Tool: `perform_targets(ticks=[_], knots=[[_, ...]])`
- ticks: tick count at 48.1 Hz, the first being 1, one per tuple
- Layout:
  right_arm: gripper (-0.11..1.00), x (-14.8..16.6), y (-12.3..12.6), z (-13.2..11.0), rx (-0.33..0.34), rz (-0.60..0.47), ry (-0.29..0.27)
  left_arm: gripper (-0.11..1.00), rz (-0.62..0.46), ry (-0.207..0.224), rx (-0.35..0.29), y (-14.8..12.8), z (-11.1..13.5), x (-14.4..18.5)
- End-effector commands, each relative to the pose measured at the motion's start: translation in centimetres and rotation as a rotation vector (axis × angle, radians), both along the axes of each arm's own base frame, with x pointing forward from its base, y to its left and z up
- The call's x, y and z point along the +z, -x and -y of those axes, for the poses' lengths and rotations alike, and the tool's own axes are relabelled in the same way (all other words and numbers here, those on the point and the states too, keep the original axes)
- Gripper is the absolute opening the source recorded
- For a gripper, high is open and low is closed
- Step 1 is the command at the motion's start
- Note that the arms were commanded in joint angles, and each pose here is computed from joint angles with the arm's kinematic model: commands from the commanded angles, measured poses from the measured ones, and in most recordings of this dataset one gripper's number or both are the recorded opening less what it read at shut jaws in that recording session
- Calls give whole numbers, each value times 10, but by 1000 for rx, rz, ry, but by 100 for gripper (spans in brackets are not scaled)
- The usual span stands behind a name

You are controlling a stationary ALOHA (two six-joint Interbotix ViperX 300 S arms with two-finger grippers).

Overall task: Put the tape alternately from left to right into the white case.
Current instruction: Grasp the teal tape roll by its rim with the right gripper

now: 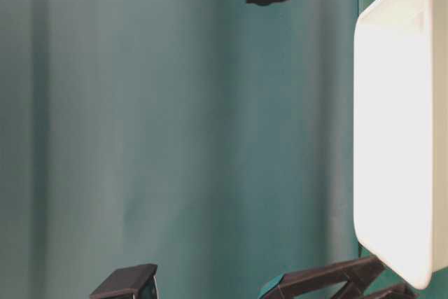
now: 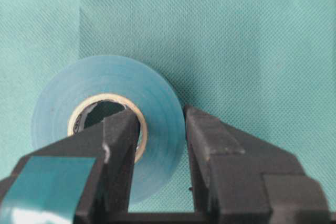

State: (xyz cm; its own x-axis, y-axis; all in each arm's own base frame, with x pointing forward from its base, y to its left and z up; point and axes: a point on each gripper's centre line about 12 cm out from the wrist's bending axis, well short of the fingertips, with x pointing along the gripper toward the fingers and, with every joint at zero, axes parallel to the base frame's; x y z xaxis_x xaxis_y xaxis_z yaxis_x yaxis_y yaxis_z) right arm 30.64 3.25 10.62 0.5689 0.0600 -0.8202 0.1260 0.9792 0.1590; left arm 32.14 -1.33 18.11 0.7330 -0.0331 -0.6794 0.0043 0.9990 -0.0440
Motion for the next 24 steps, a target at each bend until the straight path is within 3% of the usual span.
perform_targets(ticks=[1,13,24], knots=[[27,23,-8,-1,-7,71,-14,82,32,2,3,-4,0,10],[27,68,-5,0,-32,182,-46,82,35,1,2,-4,0,11],[27,82,-1,2,-37,232,-49,82,35,1,2,-4,0,11]])
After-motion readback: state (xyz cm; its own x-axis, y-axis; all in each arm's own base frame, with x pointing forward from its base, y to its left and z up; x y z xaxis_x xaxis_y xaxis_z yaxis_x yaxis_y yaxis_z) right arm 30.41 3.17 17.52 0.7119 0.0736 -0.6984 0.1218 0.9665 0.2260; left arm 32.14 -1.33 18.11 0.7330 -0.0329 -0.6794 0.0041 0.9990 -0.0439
